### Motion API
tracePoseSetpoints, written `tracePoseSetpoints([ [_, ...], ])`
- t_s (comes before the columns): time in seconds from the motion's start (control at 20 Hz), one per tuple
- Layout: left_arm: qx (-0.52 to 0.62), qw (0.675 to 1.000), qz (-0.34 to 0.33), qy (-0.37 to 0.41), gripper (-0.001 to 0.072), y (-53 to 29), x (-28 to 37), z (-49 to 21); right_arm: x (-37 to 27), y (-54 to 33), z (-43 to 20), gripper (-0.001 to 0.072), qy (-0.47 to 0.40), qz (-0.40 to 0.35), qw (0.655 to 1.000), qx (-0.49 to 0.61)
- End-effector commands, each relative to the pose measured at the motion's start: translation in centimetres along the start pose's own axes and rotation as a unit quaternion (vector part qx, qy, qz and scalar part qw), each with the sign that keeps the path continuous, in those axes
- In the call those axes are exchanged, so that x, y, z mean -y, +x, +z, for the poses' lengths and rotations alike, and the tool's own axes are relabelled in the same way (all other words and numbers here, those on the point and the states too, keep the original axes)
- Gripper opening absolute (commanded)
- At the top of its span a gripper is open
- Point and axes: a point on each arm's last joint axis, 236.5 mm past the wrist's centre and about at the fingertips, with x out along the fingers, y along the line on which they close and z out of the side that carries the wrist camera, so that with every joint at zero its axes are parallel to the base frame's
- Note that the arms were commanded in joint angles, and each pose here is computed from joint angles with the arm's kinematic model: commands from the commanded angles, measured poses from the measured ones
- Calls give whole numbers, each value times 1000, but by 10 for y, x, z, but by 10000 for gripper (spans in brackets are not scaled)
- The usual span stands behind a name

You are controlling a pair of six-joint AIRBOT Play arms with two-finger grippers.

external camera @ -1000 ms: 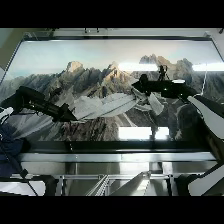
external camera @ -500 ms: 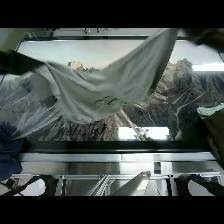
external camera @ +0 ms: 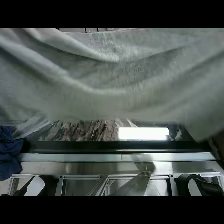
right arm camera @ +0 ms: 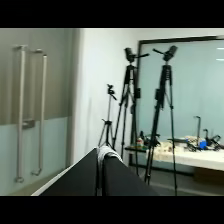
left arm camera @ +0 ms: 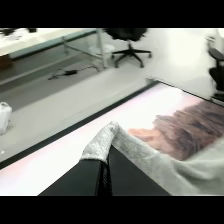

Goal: Fold the shirts.

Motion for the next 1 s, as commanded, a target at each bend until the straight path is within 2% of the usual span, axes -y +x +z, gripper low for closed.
tracePoseSetpoints([
  [0.0,-17,996,11,-87,20,13,-67,-35,55,32,-86,14,84,-39,991,-101],
  [0.1,-105,979,-39,-169,20,53,-98,-111,101,50,-201,14,184,-65,960,-202],
  [0.2,-225,943,-87,-230,21,110,-107,-212,125,46,-308,14,248,-92,921,-285],
  [0.35,-358,891,-151,-235,22,191,-82,-349,135,26,-448,14,290,-119,867,-386],
  [0.5,-447,857,-147,-209,22,249,-73,-457,141,22,-524,14,294,-135,848,-419],
  [0.65,-479,842,-104,-227,24,283,-89,-506,169,21,-544,16,288,-190,848,-402],
  [0.7,-482,836,-85,-248,137,288,-97,-508,175,21,-541,19,278,-195,852,-398],
  [0.75,-483,832,-78,-262,431,288,-103,-504,179,23,-533,177,279,-191,855,-393],
  [0.8,-482,831,-73,-269,720,284,-109,-496,181,24,-522,491,284,-180,858,-388],
  [0.85,-484,826,-67,-280,700,274,-115,-488,182,24,-508,596,292,-164,860,-385],
  [0.95,-511,801,-72,-304,699,236,-114,-482,185,14,-484,596,315,-133,857,-386],
])
